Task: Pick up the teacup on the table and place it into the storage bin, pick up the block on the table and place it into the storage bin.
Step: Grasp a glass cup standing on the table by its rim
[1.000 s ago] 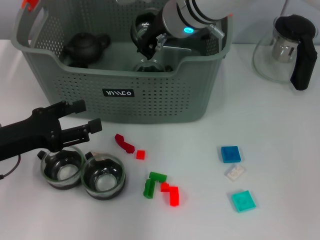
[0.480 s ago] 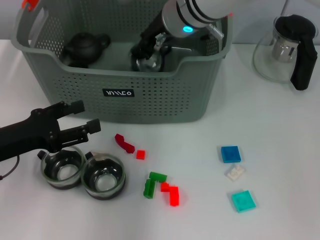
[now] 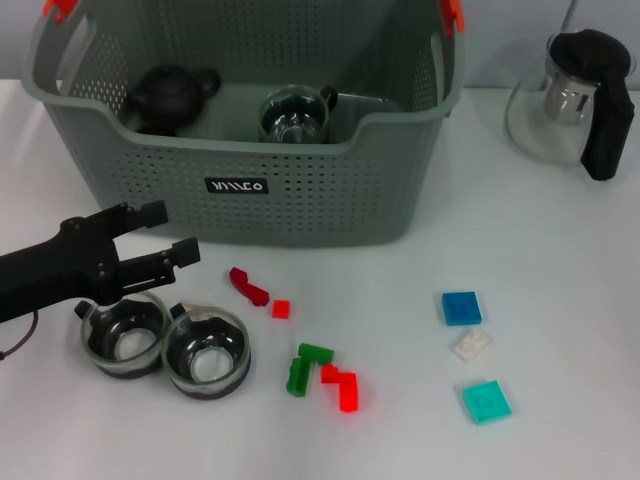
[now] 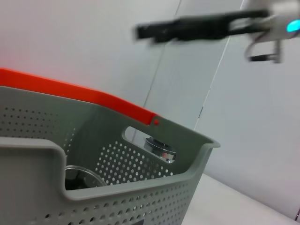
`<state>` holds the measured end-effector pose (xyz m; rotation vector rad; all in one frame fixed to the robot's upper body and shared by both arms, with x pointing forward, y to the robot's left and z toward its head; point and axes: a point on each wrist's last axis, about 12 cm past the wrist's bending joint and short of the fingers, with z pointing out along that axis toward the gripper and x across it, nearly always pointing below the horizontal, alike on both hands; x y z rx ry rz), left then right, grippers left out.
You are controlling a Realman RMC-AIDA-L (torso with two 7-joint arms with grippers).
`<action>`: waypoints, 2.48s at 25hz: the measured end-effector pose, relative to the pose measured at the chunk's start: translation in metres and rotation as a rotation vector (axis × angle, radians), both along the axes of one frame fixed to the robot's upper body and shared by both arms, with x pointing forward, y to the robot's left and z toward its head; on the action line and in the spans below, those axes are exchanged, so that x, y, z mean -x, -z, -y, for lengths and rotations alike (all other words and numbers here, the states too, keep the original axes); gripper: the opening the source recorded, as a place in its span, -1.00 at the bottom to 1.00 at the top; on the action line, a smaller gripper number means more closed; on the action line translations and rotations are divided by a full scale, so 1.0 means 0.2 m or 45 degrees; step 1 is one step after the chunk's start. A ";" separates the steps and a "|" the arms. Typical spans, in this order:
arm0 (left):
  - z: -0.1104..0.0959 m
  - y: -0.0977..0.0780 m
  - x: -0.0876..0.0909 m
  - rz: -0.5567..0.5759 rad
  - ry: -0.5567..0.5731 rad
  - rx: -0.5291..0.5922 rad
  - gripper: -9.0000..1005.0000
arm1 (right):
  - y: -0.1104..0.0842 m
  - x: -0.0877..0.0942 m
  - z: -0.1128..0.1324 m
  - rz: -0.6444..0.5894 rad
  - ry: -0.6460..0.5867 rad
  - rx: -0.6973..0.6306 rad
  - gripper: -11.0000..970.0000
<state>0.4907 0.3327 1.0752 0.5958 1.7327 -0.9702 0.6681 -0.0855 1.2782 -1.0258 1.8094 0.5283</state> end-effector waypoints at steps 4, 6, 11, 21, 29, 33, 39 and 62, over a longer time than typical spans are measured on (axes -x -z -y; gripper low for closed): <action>0.00 0.00 -0.01 0.003 0.003 0.000 0.68 | -0.08 0.15 0.29 -0.007 -0.123 -0.303 0.53; 0.01 -0.01 -0.01 0.004 0.008 -0.001 0.68 | -0.05 0.22 0.45 0.000 -0.175 -0.457 0.54; 0.01 -0.01 -0.01 0.008 0.005 0.001 0.68 | 0.19 0.39 0.74 0.065 -0.268 -0.653 0.51; 0.00 -0.02 -0.04 0.019 0.003 -0.011 0.68 | 0.77 0.73 0.92 0.100 -0.306 -0.644 0.47; -0.01 -0.04 -0.04 0.030 0.022 -0.021 0.68 | 0.95 0.80 0.91 -0.028 -0.338 -0.499 0.43; -0.06 -0.10 -0.02 -0.001 0.077 -0.056 0.68 | 0.97 0.82 0.92 -0.064 -0.363 -0.461 0.41; -0.08 -0.25 -0.02 -0.204 0.245 -0.176 0.68 | 0.99 0.82 0.91 -0.108 -0.389 -0.414 0.38; 0.21 -0.55 -0.27 -0.409 0.144 -1.227 0.66 | 0.97 0.76 0.89 -0.108 -0.360 -0.411 0.39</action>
